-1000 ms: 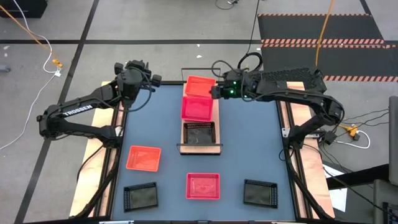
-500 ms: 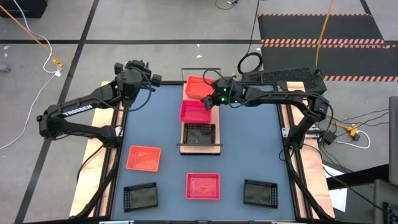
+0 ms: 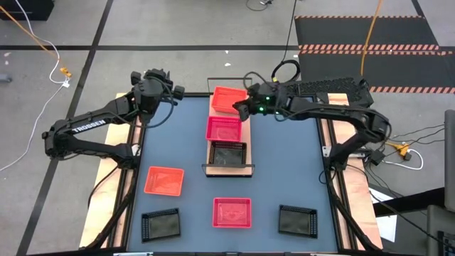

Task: Stack baskets on shelf by color
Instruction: Stack the right black bin on the black bin on the shelf

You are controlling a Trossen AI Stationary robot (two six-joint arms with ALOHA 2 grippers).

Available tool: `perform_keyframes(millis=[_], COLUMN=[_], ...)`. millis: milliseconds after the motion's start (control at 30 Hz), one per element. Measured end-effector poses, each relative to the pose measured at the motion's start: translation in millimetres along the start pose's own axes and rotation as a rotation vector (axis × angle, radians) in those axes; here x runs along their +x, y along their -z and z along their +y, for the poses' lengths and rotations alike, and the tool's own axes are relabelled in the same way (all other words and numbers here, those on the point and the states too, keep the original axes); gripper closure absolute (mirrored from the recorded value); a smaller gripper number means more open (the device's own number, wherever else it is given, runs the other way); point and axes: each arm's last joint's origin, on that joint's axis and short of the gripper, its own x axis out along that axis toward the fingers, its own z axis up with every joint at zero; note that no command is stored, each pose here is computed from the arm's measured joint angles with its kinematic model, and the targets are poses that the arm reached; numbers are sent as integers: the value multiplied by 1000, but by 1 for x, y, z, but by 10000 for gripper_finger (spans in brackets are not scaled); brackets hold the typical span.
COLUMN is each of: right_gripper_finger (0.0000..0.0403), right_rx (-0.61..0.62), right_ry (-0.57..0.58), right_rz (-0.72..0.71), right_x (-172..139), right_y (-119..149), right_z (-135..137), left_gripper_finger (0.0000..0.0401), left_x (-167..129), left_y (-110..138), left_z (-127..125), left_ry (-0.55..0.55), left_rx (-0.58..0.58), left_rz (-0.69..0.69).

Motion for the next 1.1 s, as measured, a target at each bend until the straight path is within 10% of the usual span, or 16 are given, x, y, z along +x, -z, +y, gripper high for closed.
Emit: perform_keyframes(millis=[267,600,1100], right_gripper_finger=[305,305,305], right_rx=[-100,-153,-185], right_ry=[55,-231,-430], right_rz=[-35,-217,388], right_x=[-50,-96,-139], right_y=[15,69,155], right_z=[27,19,89], left_gripper_finger=[288,288,288], left_x=[0,-1,-20], left_y=[1,3,-6], left_z=[-2,-18,-44], left_ry=[58,399,523], left_rx=[10,23,97], left_rz=[10,26,-108])
